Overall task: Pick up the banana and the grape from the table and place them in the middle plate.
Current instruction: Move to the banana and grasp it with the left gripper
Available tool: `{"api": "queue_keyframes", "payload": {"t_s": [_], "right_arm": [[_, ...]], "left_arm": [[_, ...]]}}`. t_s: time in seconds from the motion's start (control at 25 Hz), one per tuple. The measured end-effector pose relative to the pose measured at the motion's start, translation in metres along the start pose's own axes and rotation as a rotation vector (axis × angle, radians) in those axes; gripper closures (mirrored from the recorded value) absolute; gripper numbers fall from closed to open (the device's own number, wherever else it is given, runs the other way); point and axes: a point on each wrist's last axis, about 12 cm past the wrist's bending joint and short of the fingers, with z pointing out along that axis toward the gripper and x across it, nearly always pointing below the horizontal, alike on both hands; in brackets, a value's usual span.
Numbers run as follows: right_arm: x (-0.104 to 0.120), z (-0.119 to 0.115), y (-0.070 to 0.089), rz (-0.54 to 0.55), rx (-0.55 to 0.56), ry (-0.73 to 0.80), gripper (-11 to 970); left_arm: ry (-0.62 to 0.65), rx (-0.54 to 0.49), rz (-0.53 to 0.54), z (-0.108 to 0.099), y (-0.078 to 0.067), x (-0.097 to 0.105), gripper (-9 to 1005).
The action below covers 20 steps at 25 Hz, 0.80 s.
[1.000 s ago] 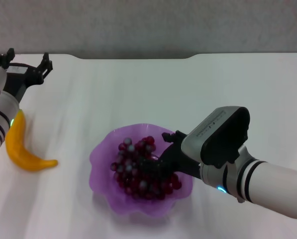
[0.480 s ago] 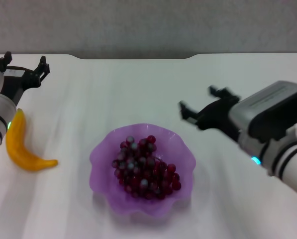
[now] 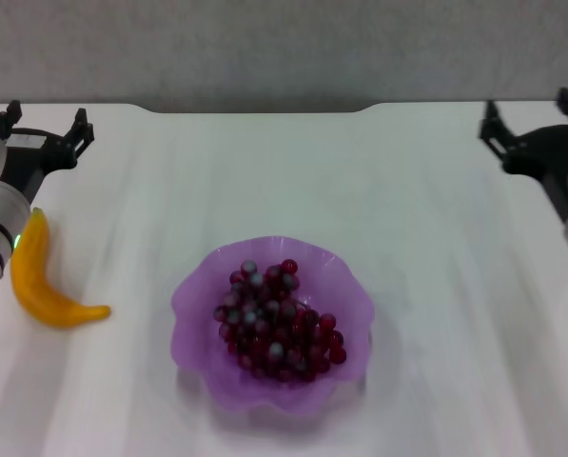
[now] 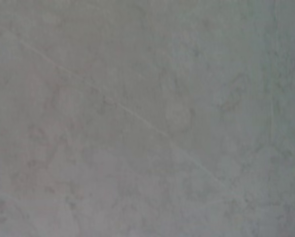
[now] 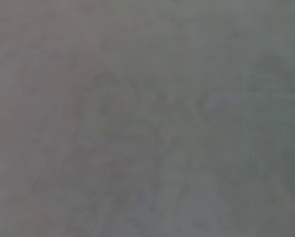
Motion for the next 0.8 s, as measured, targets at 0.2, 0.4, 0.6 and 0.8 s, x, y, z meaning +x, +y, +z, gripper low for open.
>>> {"api": "queue_keyframes", "payload": {"t_s": [0.2, 0.4, 0.6, 0.8], "right_arm": [[0.011, 0.001, -0.027, 0.07, 0.108, -0.022, 80], [0.018, 0.001, -0.045, 0.064, 0.175, -0.059, 80], [0.029, -0.004, -0.06, 0.184, 0.218, -0.089, 80], [0.036, -0.002, -0.062, 0.185, 0.208, -0.049, 79]], "left_arm": [[-0.001, 0.003, -0.005, 0.0, -0.002, 0.0, 109], [-0.002, 0.005, -0.009, 0.0, -0.003, -0.001, 110], [0.006, 0.002, -0.015, 0.001, -0.003, 0.0, 110], [0.025, 0.001, -0.024, 0.003, -0.003, -0.001, 110]]}}
